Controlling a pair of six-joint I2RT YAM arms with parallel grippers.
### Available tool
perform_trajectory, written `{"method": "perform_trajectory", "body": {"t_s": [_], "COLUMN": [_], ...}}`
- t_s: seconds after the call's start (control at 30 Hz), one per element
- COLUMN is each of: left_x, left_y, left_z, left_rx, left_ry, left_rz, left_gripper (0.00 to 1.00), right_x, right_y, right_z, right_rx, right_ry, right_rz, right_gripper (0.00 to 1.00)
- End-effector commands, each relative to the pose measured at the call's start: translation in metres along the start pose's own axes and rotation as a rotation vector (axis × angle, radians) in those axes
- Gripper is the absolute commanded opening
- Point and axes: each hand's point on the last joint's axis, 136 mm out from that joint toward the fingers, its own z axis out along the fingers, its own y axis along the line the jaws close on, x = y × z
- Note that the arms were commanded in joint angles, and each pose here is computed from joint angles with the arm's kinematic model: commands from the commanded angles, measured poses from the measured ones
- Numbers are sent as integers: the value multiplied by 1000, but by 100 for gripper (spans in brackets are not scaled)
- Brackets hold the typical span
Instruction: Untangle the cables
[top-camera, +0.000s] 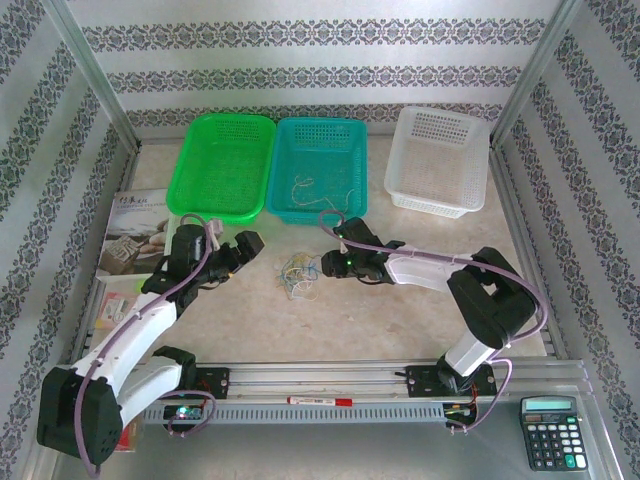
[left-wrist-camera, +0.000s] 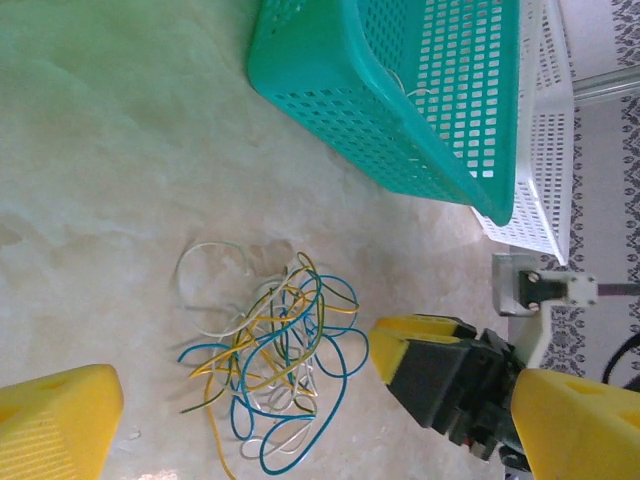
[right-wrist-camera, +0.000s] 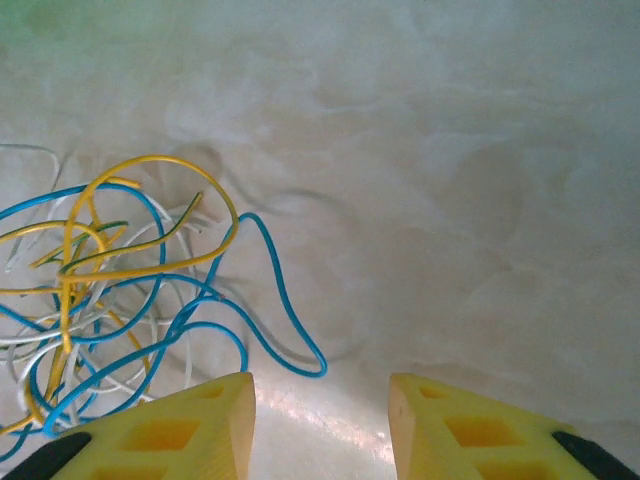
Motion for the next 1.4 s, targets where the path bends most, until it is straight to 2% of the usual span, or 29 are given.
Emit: {"method": "perform_trajectory", "body": {"t_s": [0.0, 0.37, 0.4, 0.53, 0.57, 0.93, 1.23, 1.37], "left_x": [-8, -4, -3, -2, -2, -4, -5, -2], "left_y": [-20, -21, -20, -22, -21, -23, -29, -41], "left_z": [0, 9, 10, 9, 9, 8, 6, 3], "left_rx": [57, 60, 58, 60, 58, 51, 76, 138], "left_ry": [-22, -6, -4, -2, -1, -11, -14, -10], "left_rz": [15, 19, 19, 27, 31, 97, 169, 231], "left_gripper": [100, 100, 100, 100, 100, 100, 100, 100], "right_x": [-9, -9, -8, -15, -18, -71, -84, -87], "right_y": [8, 7, 7, 16, 21, 96, 119, 124], "right_z": [5, 22, 22, 11, 4, -117, -149, -158], "right_rx": [-41, -44, -45, -80, -94, -304, -382, -398], "right_ry": [-23, -7, -5, -21, -28, -255, -350, -368], "right_rz": [21, 29, 28, 11, 4, -96, -153, -156], "right_gripper": [39, 33, 31, 4, 0, 0, 0, 0]}}
